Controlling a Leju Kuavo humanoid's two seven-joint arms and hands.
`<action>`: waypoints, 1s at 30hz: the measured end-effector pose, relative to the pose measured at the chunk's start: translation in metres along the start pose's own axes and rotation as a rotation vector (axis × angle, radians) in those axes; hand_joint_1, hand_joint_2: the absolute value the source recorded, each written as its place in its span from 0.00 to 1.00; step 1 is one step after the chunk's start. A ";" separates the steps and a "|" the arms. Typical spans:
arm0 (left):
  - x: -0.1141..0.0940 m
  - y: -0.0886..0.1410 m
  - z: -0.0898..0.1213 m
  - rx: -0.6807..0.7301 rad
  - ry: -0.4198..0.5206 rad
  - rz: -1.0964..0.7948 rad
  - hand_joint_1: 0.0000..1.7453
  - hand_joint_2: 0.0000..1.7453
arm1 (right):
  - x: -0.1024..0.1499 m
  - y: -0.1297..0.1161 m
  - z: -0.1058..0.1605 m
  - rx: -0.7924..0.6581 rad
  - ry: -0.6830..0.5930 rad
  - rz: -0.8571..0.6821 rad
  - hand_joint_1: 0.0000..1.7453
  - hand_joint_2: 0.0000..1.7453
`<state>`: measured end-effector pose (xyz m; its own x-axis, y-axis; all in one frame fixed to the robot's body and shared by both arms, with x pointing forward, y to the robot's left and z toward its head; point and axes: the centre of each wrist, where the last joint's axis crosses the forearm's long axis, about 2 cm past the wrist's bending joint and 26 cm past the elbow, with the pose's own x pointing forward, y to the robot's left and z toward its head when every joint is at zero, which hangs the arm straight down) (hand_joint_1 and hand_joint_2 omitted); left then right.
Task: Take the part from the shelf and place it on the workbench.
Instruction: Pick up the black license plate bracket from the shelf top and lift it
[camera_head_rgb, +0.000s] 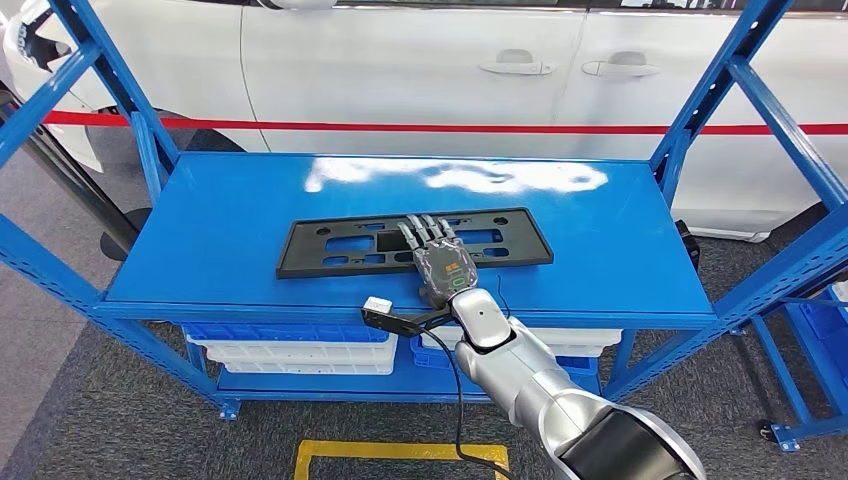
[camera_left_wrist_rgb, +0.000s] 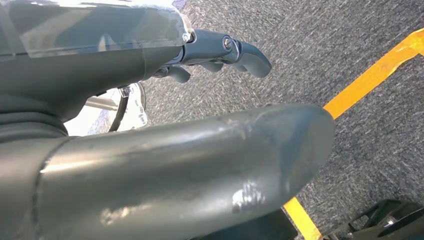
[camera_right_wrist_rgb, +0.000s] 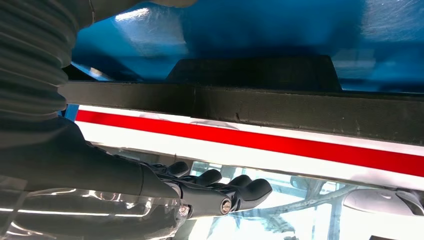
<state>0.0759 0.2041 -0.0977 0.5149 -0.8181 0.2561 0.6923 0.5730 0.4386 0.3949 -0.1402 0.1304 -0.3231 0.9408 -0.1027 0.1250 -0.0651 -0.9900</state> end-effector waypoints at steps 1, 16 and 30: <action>0.000 0.000 0.000 0.000 0.000 0.000 0.00 0.00 | 0.000 0.000 0.000 0.000 0.000 0.000 0.00 1.00; 0.000 0.000 0.000 0.000 0.000 0.000 0.00 0.00 | 0.000 0.000 0.000 0.002 0.001 0.001 0.00 1.00; 0.000 0.000 0.000 0.000 0.000 0.000 0.00 0.00 | 0.000 0.000 0.000 0.002 0.001 0.001 0.00 1.00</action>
<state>0.0759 0.2041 -0.0977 0.5149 -0.8181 0.2560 0.6922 0.5730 0.4388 0.3950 -0.1405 0.1301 -0.3223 0.9410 -0.1035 0.1236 -0.0665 -0.9901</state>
